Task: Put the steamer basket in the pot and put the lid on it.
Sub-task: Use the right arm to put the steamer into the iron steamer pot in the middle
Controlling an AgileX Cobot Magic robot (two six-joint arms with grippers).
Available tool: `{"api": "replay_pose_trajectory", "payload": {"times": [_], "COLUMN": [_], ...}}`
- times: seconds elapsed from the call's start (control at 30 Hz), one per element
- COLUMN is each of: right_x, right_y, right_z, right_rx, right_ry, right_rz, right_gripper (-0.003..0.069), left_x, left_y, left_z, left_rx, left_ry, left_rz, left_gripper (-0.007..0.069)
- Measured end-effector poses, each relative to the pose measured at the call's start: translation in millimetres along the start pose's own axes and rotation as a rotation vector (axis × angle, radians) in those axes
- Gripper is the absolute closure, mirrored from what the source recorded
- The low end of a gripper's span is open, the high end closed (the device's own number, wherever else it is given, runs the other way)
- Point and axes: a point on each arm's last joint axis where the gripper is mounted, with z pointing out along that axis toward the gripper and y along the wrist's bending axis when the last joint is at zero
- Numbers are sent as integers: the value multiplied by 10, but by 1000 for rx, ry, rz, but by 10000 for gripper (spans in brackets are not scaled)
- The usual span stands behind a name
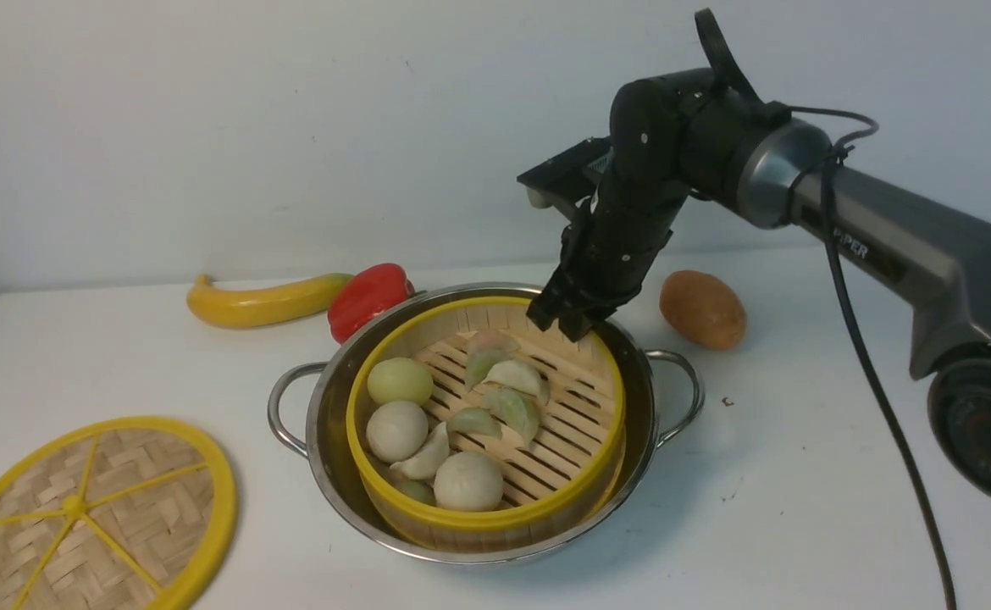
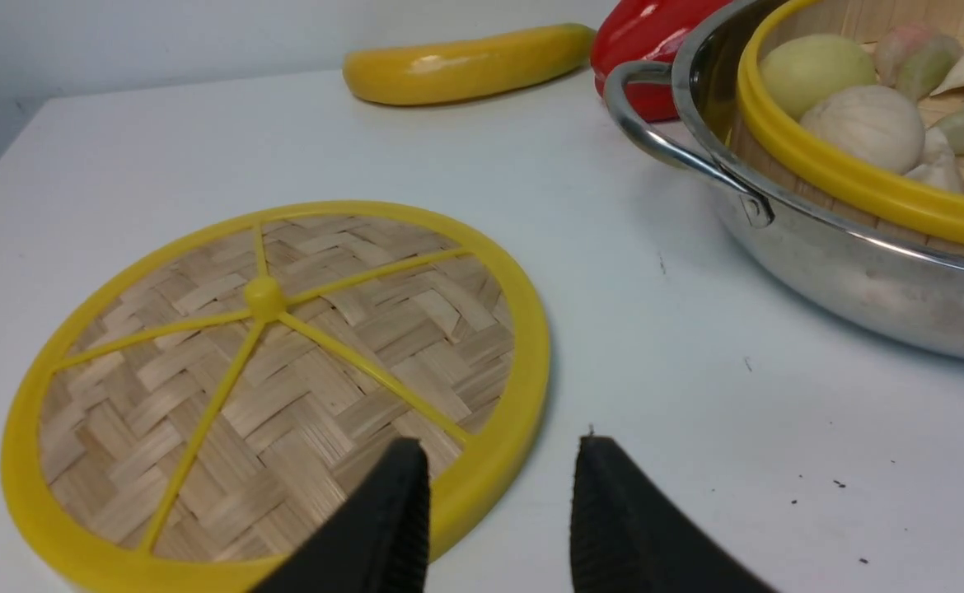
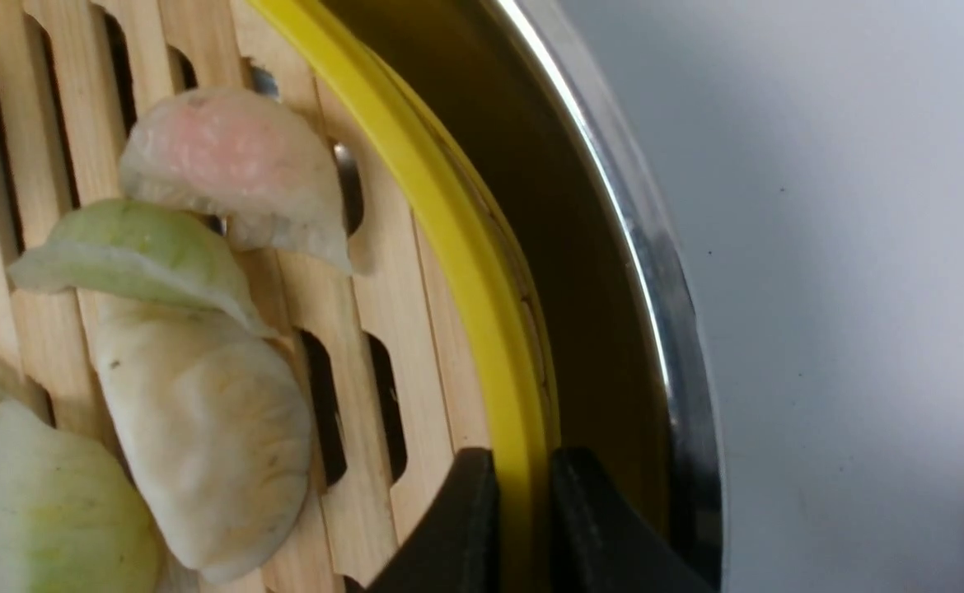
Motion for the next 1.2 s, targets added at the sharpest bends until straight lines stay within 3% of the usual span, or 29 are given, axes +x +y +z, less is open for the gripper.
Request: {"api": "replay_pose_trajectory", "payload": {"times": [0.27, 0.4, 0.43, 0.5, 0.6, 0.83, 1.0, 1.2], "right_x": [-1, -10, -11, -33, -84, -302, -381, -400], "right_y": [5, 22, 23, 26, 25, 24, -51, -153], "right_z": [4, -7, -14, -60, -147, -554, -1017, -1504], "right_rx": [-6, -33, -34, -32, -25, 13, 160, 329], "right_ry": [-2, -12, -14, -28, -59, -207, -298, -402], "right_rz": [2, 16, 17, 15, 10, -11, -1, 127], "right_gripper": [574, 427, 418, 312, 253, 253, 300, 366], "left_x": [0, 0, 0, 0, 0, 0, 0, 0], "left_y": [0, 0, 0, 0, 0, 0, 0, 0], "left_z": [0, 0, 0, 0, 0, 0, 0, 0], "left_rx": [0, 0, 0, 0, 0, 0, 0, 0], "left_ry": [0, 0, 0, 0, 0, 0, 0, 0], "left_rz": [0, 0, 0, 0, 0, 0, 0, 0], "left_gripper": [387, 387, 387, 387, 387, 387, 387, 387]}}
